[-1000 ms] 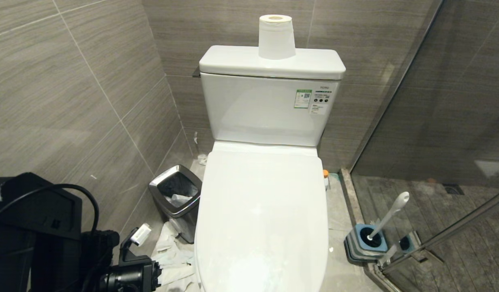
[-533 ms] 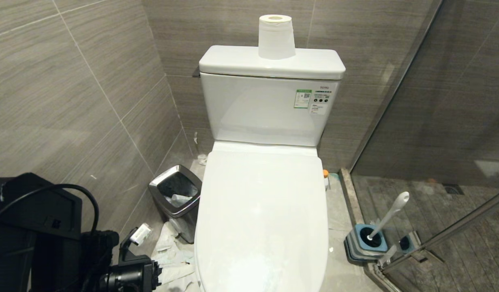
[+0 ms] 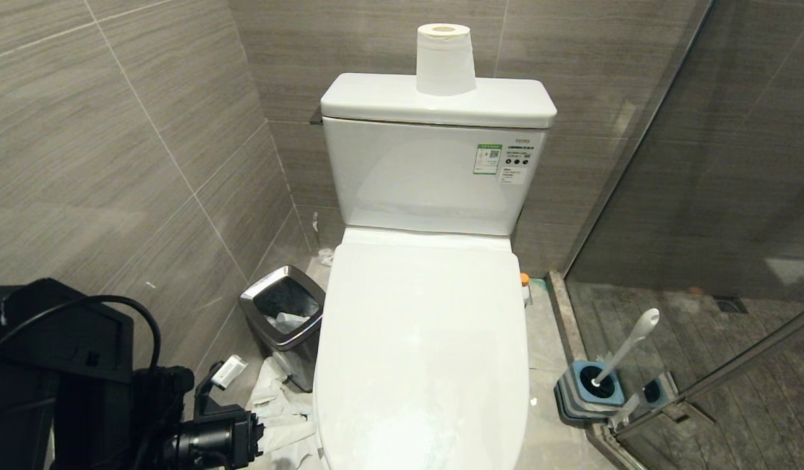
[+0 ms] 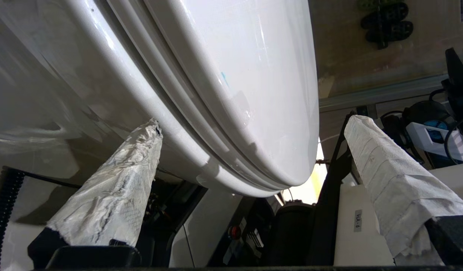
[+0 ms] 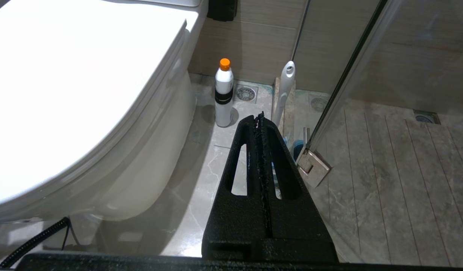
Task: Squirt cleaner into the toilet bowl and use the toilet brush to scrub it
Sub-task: Use the left hand to lift the toilet lid slightly
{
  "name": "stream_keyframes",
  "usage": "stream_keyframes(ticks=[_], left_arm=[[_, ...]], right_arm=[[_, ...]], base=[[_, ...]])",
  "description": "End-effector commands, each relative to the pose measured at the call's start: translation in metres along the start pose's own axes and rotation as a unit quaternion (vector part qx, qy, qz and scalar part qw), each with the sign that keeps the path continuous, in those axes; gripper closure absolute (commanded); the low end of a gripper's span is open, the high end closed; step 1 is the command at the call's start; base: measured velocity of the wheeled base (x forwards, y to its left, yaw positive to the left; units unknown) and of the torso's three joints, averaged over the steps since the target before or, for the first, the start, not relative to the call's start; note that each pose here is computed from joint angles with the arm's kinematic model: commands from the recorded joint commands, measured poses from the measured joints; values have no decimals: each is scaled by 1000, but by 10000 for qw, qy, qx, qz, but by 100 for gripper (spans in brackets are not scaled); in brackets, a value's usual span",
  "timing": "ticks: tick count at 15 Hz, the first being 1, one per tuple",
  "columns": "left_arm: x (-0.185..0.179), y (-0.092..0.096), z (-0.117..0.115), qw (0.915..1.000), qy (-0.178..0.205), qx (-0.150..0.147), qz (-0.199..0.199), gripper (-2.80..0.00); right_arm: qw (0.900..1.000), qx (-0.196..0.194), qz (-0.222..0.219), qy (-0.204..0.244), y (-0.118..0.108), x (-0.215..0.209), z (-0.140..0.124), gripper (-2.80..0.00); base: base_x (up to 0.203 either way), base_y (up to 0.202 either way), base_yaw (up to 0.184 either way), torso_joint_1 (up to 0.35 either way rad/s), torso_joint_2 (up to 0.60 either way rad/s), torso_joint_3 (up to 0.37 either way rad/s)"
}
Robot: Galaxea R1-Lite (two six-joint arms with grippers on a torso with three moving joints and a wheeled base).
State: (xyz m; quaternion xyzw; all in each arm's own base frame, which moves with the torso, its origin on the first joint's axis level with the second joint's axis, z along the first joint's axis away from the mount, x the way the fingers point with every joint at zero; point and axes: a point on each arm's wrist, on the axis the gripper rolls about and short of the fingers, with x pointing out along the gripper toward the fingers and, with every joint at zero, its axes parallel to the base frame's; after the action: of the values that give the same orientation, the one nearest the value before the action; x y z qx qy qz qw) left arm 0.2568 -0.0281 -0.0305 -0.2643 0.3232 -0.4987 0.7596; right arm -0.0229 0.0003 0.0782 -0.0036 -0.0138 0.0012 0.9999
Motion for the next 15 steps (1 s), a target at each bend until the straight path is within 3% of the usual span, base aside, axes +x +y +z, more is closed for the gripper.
stream_keyframes(ticks=[1,15], left_arm=[[1,2,4,10000,-35,65,-44,-280],[2,8,16,9998,-167,-40,-72,-280]], right_arm=[[10000,-3,3,54,0,1,-3,0],[10000,-3,3,54,0,1,-3,0]], base=[[0,0,0,0,0,0],[0,0,0,0,1,-33]])
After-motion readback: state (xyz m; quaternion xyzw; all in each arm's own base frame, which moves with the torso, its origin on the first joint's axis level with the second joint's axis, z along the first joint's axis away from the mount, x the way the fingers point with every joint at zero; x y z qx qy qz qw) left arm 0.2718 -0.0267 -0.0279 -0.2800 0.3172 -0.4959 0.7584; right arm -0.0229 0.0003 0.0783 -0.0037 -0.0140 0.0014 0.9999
